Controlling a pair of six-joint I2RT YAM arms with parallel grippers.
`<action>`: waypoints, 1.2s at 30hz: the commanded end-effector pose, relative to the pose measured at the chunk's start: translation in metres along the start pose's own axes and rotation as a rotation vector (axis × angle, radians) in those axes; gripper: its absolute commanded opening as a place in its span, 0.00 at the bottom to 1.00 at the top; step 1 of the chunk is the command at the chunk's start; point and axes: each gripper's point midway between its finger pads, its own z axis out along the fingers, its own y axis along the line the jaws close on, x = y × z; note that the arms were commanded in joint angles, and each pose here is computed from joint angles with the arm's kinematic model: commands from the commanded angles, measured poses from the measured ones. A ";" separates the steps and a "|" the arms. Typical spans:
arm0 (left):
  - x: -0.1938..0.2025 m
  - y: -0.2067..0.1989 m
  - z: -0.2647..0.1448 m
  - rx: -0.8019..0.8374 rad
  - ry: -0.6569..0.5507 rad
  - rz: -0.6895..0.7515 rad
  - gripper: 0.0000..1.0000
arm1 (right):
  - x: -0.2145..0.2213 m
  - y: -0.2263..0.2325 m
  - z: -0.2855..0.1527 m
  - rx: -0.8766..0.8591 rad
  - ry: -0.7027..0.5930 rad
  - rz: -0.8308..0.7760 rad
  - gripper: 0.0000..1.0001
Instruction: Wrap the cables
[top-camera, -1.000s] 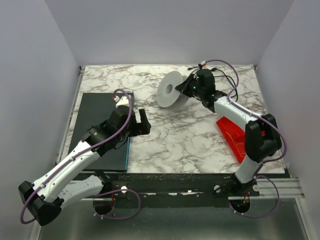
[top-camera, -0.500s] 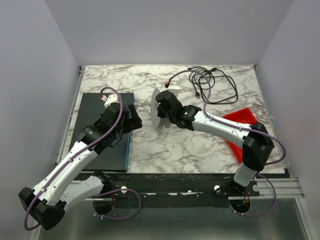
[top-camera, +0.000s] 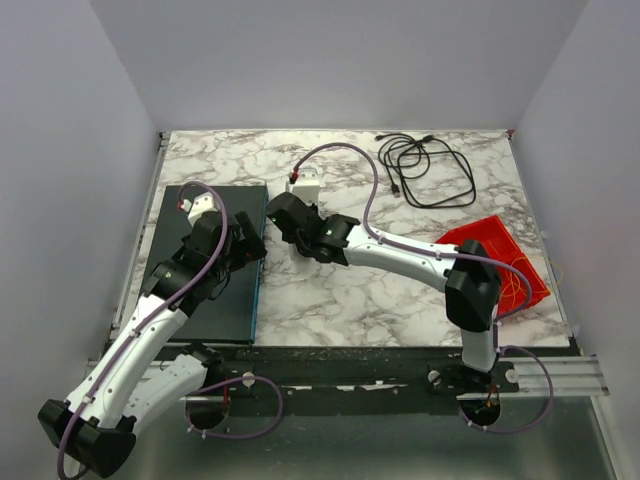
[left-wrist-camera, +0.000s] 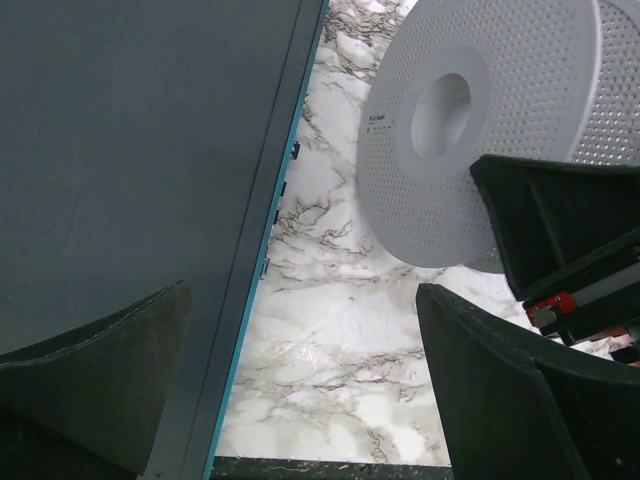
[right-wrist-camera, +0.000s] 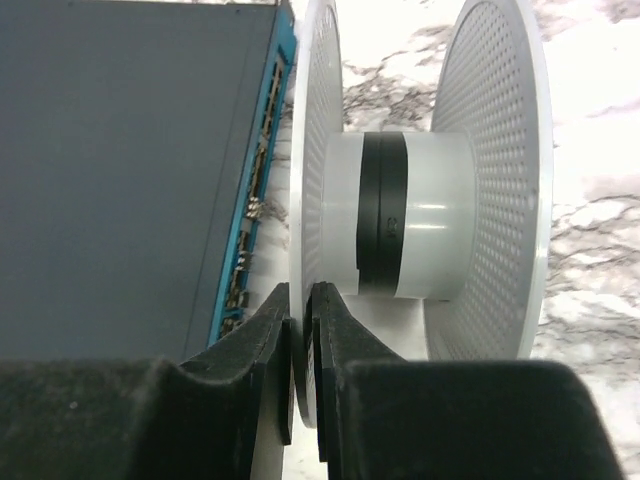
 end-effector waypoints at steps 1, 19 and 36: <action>0.003 0.008 -0.002 -0.009 0.001 0.011 0.99 | 0.030 0.008 0.005 0.004 0.081 -0.005 0.24; 0.006 0.006 -0.001 0.012 0.010 0.008 0.99 | -0.001 0.019 -0.020 -0.053 0.040 0.041 0.55; 0.004 -0.002 -0.001 0.055 0.008 0.027 0.99 | -0.037 -0.017 -0.077 -0.046 -0.014 0.075 0.60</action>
